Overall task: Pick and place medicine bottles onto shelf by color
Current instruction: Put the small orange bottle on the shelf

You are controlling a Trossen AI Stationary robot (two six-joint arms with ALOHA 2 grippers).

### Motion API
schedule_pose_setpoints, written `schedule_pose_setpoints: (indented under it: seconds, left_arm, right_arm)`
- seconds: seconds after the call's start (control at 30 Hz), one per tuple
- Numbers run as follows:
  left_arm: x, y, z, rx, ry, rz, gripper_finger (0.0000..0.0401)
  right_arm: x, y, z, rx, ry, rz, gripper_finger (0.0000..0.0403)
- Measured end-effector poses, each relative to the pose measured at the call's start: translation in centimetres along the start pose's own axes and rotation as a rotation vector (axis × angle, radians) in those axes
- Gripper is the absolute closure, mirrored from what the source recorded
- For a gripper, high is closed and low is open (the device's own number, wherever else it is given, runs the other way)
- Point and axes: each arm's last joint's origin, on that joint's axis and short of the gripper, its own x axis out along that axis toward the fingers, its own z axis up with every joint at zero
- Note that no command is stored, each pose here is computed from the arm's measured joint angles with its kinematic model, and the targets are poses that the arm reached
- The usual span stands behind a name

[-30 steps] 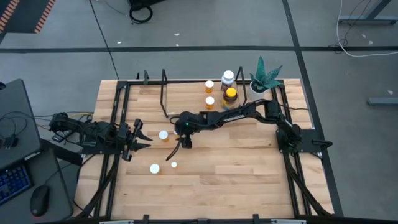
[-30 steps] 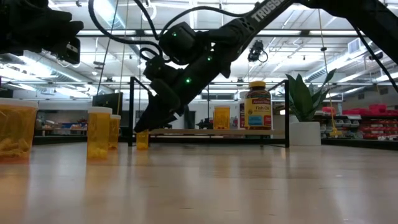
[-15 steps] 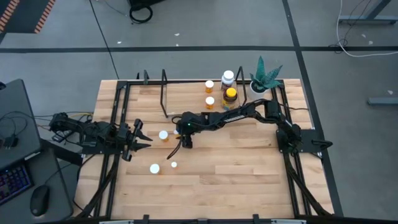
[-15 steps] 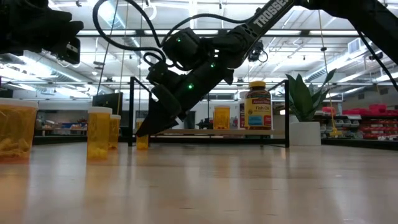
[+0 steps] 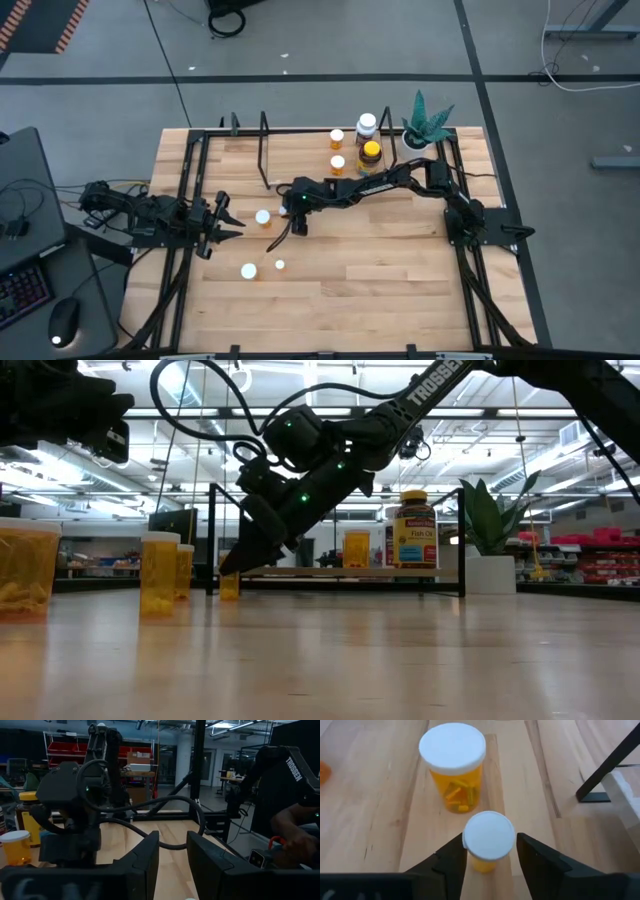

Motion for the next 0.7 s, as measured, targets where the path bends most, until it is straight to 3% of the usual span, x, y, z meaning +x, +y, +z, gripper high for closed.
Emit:
schedule_pose_setpoints:
  seconds: [0.47, 0.7]
  left_arm:
    - [0.0, 0.0, 0.0, 0.0, 0.0, 0.0, 0.0294]
    - [0.0, 0.0, 0.0, 0.0, 0.0, 0.0, 0.0294]
  right_arm:
    - [-0.1, -0.7, 0.0, 0.009, 0.003, -0.014, 0.0274]
    - [-1.7, -1.2, 1.3, 0.013, -0.01, -0.067, 0.0282]
